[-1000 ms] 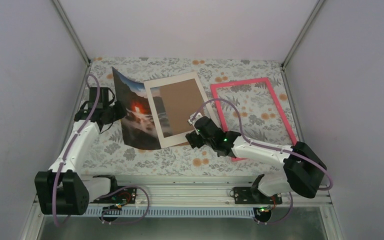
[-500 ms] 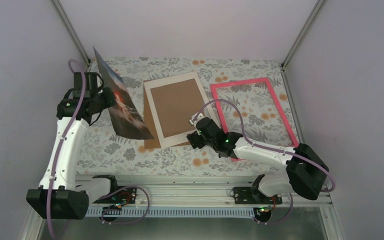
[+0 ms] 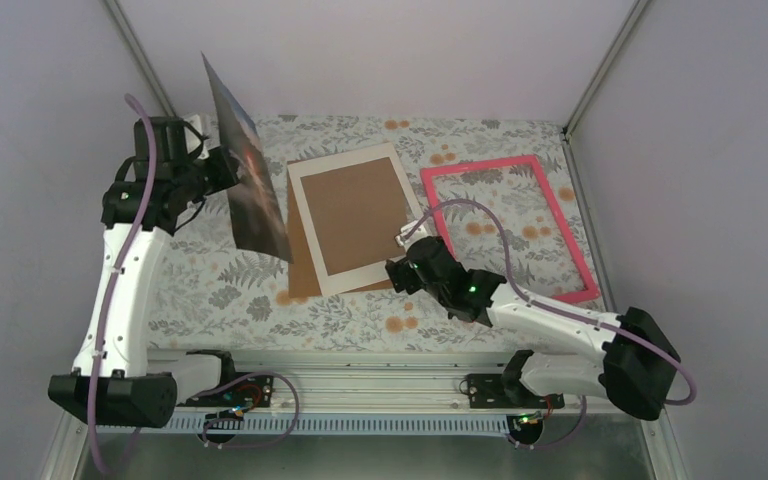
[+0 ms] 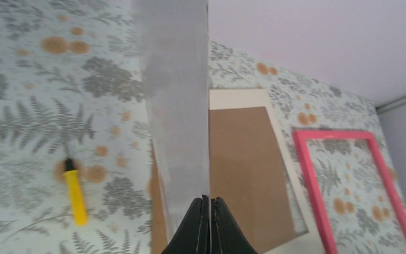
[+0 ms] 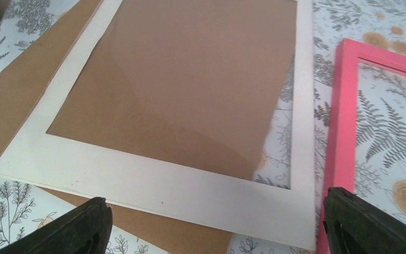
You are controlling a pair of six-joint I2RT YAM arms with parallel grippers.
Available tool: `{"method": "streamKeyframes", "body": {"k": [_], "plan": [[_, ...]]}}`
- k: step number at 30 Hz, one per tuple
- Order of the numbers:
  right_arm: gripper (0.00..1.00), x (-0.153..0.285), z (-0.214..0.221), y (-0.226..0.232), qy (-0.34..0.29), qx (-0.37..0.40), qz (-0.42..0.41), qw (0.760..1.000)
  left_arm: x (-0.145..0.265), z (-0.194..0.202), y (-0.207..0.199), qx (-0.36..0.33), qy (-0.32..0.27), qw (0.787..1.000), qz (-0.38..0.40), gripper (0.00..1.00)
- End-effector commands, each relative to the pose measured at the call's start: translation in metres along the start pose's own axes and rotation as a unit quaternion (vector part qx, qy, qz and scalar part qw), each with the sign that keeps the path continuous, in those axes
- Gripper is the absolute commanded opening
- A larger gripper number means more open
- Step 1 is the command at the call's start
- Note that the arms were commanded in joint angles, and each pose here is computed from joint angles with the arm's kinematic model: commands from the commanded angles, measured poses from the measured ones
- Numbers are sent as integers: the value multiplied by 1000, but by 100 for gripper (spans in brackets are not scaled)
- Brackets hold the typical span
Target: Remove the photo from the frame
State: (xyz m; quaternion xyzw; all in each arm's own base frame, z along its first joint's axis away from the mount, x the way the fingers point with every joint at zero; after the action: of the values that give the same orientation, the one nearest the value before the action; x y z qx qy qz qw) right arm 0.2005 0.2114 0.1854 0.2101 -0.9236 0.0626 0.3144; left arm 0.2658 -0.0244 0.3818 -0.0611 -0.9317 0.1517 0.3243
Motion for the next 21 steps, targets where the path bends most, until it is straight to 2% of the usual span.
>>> {"method": "streamKeyframes", "body": {"k": [1,3,13,17,21], "plan": [[90,10,-1,-15,-25,-30,43,998,-11,-15,-27,6,-18,997,81,2],[94,14,-2,-20,-30,-36,55,997,-18,-18,-39,6,-20,994,104,2],[99,36,-5,-38,-75,-81,95,989,-54,-31,-132,-24,-12,975,219,2],[100,46,-6,-46,-99,-101,107,984,-69,-35,-153,-24,-11,970,240,2],[100,54,-6,-51,-115,-121,112,979,-87,-29,-157,-11,-11,969,247,2]]}}
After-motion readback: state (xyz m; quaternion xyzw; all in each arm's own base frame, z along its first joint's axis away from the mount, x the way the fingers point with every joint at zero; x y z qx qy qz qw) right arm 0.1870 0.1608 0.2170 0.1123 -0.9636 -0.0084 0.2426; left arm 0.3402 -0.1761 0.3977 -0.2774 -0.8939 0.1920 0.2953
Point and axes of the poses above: each gripper's point midway between its finger pads, its own x axis back along the fingers, its own y axis along the line the jaws close on, z = x × y, the point moved 8 cm from there along x, back along the fingers, and after that the axes turned 8 degrees about -x, right-handed, at the moved point
